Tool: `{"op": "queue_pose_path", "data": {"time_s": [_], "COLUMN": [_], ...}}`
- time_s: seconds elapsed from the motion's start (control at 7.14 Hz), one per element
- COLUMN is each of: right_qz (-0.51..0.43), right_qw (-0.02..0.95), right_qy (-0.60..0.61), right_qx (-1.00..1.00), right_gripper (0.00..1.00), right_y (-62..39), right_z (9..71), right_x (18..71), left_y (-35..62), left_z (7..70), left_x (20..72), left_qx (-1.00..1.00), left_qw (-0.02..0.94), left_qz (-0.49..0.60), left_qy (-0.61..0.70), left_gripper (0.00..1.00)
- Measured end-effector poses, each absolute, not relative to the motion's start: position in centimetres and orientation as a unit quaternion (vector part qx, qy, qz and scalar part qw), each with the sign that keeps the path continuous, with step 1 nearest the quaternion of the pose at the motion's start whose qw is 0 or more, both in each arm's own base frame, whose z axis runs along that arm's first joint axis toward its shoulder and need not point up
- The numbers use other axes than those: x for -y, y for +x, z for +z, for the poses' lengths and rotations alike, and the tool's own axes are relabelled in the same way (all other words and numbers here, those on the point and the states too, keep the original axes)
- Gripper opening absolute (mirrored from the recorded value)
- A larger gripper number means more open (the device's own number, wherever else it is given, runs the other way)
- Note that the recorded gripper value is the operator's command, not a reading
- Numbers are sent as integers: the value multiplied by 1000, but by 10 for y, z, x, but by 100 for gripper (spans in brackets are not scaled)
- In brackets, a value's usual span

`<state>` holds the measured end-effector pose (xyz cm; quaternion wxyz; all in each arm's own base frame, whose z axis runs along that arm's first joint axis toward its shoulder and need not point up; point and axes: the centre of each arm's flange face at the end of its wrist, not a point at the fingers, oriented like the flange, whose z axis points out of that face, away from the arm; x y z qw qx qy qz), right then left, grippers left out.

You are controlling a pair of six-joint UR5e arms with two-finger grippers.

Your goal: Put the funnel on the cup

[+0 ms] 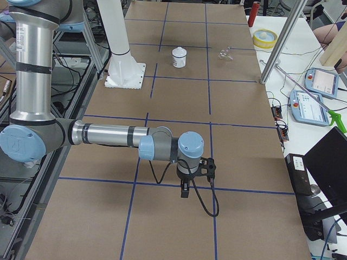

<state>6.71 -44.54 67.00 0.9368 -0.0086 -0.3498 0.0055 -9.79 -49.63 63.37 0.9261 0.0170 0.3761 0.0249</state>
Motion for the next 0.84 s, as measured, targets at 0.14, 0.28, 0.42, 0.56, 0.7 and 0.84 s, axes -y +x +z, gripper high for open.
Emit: {"op": "queue_pose_path", "data": {"time_s": [0.14, 0.28, 0.42, 0.56, 0.7, 0.84], "right_qz": [6, 6, 6, 6, 6, 6], "right_qw": [937, 937, 937, 937, 937, 937], "right_qy": [-9, -9, -9, -9, -9, -9], "right_qx": [350, 350, 350, 350, 350, 350], "right_gripper": [100, 100, 100, 100, 100, 100], "right_y": [67, 67, 67, 67, 67, 67], "right_z": [670, 670, 670, 670, 670, 670], "right_x": [445, 445, 445, 445, 445, 445], "left_y": [-98, -98, -97, -97, -97, -97], "left_z": [635, 638, 641, 643, 646, 649], "left_x": [496, 495, 492, 489, 487, 485], "left_qx": [-376, -376, -377, -377, -377, -378], "left_qw": [926, 926, 926, 926, 926, 925], "left_qz": [24, 24, 24, 24, 24, 23], "left_qy": [16, 13, 13, 13, 12, 10], "left_gripper": [100, 100, 100, 100, 100, 100]}}
